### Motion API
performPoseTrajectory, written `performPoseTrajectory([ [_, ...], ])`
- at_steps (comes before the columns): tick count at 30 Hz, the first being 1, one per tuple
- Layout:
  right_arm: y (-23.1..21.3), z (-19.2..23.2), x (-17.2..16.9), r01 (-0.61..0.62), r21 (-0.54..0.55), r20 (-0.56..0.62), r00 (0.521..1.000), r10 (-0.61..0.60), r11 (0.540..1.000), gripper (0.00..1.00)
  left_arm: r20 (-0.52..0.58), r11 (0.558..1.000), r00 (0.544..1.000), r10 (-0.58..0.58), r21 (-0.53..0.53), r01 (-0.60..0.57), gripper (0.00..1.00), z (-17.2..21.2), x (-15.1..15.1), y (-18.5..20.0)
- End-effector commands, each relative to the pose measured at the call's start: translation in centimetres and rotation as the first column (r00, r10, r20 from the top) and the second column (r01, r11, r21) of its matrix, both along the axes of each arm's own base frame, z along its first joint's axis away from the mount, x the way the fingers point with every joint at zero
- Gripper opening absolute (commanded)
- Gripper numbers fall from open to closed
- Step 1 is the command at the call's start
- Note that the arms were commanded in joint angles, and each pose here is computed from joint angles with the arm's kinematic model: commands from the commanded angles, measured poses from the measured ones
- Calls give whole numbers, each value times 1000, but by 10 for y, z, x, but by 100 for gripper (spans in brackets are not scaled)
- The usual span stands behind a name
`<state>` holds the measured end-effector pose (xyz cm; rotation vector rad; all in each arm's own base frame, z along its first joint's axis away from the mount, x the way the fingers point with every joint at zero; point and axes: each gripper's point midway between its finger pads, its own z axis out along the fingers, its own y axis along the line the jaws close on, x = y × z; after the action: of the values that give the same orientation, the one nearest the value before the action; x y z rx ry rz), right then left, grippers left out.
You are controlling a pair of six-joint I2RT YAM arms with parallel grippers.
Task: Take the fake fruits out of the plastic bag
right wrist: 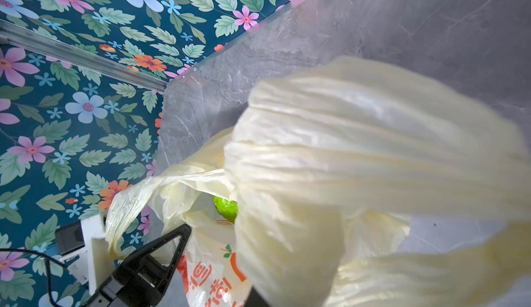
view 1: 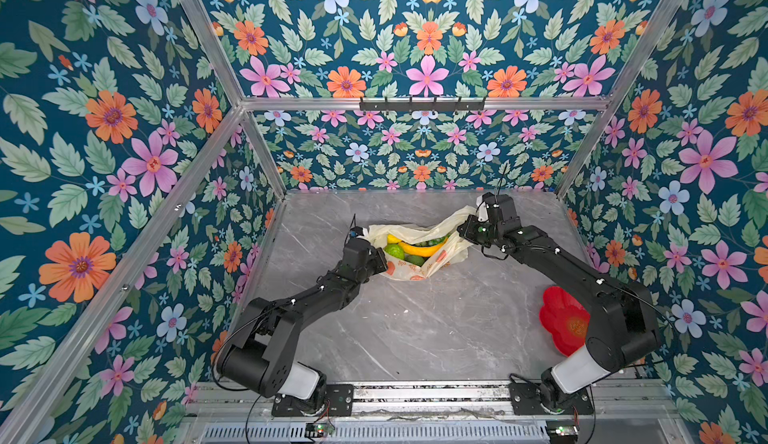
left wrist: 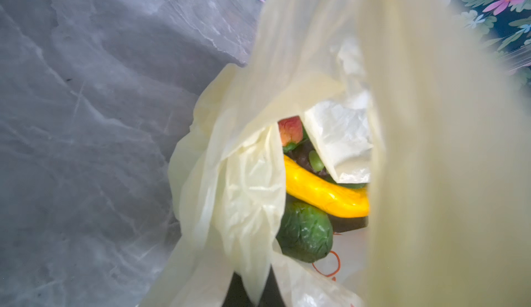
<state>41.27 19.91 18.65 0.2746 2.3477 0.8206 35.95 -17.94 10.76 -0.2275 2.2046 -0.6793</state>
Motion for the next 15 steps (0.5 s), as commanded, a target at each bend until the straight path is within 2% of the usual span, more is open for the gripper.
performPoseTrajectory([
  [1, -13, -16, -6, 12, 43, -18, 1000, -11, 999, 0, 17, 999, 999, 30, 16, -31, 0, -8, -14, 17],
  [5, -34, -44, -12, 57, 112, -66, 997, -50, 992, 0, -31, 998, 997, 65, -26, -65, 1, -30, -26, 35],
  [7, -35, -52, -16, 50, 110, -79, 996, -41, 993, 0, -49, 999, 998, 45, -14, -45, 6, -34, -27, 32],
  [10, -30, -52, -19, 23, 129, -79, 997, -13, 991, 0, -45, 1000, 999, 13, 28, -12, 28, -30, -28, 25],
  [13, -31, -48, -21, 16, 116, -68, 998, -8, 993, 0, -33, 992, 999, 16, 128, -12, 52, -21, -35, 27],
  [15, -33, -45, -21, 13, 100, -60, 998, -7, 995, 0, -32, 978, 999, 36, 208, -29, 63, -18, -43, 33],
])
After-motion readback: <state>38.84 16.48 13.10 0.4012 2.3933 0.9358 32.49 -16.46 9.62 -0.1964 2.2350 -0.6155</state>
